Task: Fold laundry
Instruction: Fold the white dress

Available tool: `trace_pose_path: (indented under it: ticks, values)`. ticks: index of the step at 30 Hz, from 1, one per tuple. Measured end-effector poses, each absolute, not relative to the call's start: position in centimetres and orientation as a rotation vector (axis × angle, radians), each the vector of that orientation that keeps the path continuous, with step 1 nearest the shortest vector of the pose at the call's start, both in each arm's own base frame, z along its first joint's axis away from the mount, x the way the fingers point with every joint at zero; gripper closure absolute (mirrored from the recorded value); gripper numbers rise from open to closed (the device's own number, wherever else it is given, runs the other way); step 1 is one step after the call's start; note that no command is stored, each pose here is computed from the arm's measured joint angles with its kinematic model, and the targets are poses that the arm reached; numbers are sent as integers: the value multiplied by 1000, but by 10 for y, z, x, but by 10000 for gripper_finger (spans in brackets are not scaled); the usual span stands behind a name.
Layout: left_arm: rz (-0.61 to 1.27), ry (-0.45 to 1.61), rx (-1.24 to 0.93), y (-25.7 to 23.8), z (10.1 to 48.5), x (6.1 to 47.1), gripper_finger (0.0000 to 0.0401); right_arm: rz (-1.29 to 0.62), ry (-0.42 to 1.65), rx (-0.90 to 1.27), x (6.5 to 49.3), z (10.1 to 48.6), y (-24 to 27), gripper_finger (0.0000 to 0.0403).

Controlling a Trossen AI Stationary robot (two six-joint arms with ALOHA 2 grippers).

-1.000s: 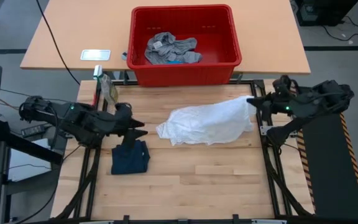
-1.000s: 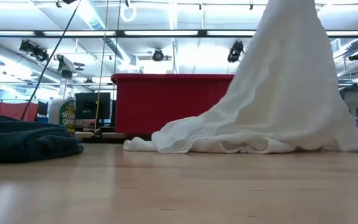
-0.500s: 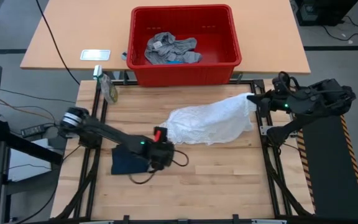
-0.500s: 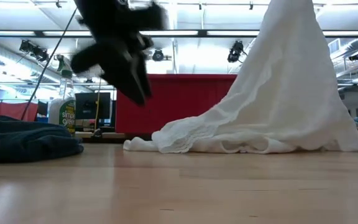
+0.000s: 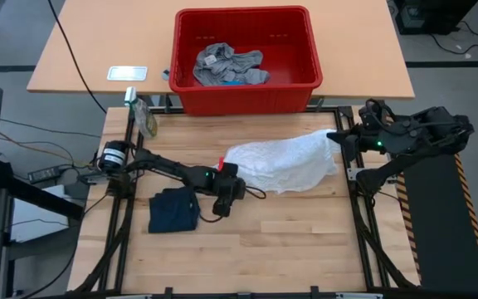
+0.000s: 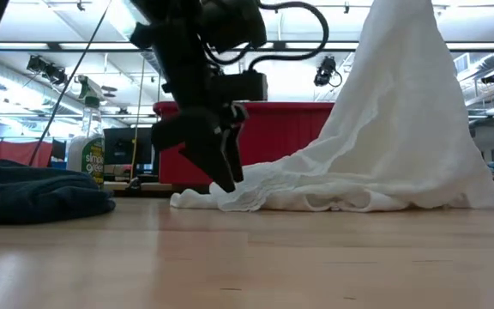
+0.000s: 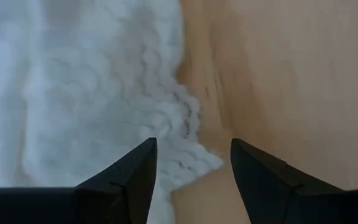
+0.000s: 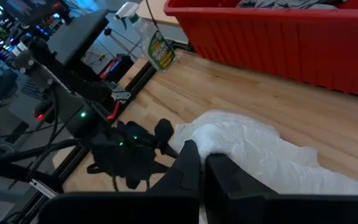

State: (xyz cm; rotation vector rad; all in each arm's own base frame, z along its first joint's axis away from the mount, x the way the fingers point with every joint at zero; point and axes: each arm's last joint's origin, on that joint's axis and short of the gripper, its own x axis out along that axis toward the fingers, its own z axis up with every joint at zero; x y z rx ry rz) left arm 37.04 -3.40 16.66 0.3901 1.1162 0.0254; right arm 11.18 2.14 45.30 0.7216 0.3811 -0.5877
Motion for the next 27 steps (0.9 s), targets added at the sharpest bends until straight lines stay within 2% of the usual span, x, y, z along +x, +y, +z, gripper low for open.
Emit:
trace_pose_path:
  ticks: [7,10,12,16,18,22,27]
  values:
    - [14,1160,430,-14,145,378,194,-590,385,718,113,452,22,398]
    - [36,1169,419,-5,141,381,210,-593,390,714,114,452,22,398]
    - [35,1179,408,-2,139,380,241,-595,392,713,113,452,22,398]
    - [41,1192,402,0,141,378,353,-600,395,708,113,451,22,398]
    - [51,1196,383,0,147,374,386,-603,400,704,112,451,21,398]
    - [86,1185,318,-5,178,363,396,-589,427,710,111,450,22,399]
    - [130,1037,221,-14,256,337,399,-532,520,726,112,446,25,399]
